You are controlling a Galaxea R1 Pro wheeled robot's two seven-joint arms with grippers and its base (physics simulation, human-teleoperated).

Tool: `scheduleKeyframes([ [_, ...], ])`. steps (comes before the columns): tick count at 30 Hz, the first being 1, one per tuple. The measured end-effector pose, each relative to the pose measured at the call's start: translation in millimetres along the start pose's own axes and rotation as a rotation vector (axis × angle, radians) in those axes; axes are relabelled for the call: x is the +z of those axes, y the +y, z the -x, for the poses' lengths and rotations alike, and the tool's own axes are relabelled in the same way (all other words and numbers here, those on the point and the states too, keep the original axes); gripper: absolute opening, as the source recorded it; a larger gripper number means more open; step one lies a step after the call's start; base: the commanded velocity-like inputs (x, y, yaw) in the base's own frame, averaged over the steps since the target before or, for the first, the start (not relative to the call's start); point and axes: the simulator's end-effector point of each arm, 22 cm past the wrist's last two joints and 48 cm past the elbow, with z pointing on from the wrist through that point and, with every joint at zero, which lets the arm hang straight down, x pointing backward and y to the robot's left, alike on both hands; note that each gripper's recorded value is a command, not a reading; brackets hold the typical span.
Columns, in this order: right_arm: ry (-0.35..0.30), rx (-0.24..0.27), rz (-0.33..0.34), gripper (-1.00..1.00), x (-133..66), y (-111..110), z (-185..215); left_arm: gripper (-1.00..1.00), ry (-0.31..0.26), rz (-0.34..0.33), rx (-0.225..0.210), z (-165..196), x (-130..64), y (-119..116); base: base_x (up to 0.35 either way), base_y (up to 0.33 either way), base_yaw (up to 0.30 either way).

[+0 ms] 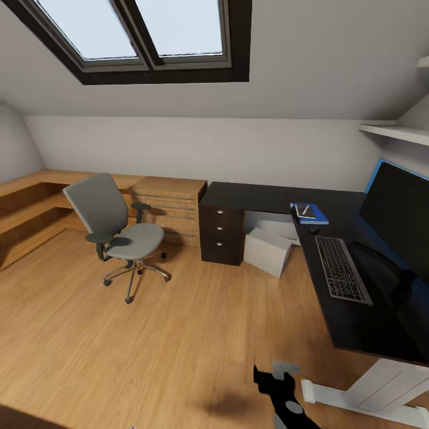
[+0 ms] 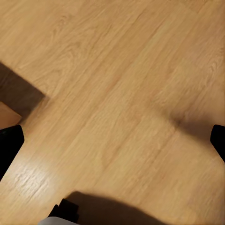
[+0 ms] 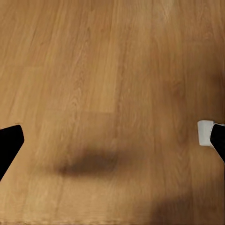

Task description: In the bedroom, organize the workspace by keeping the computer under the desk, ensuring the monitor is on the desk, placing the keyboard on the desk next to the monitor, placing the mouse on the desk next to the keyboard, moving the folder from the swivel chair onto the desk next to the mouse, stacking the notebook on top of the folder with the pen on top of the notebook, and positioning the swivel chair next to the desk.

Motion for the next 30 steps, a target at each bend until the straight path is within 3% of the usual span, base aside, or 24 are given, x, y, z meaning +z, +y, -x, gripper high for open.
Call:
scheduleKeyframes([
  [9,0.006,-0.001,-0.012,1.00,-6.4,-6,-11,1.00,0.000,-0.001,0.001,2,-4.2,0,0.000,0.004,0.000],
  [23,0.068,-0.012,-0.033,1.00,-26.4,-16,-37,1.00,0.007,-0.001,0.001,7,-18.8,0,0.000,0.000,0.001],
  [30,0.058,-0.012,-0.034,1.00,-33.7,-16,-34,1.00,0.017,-0.001,0.001,8,-25.9,0,0.000,0.000,0.123],
])
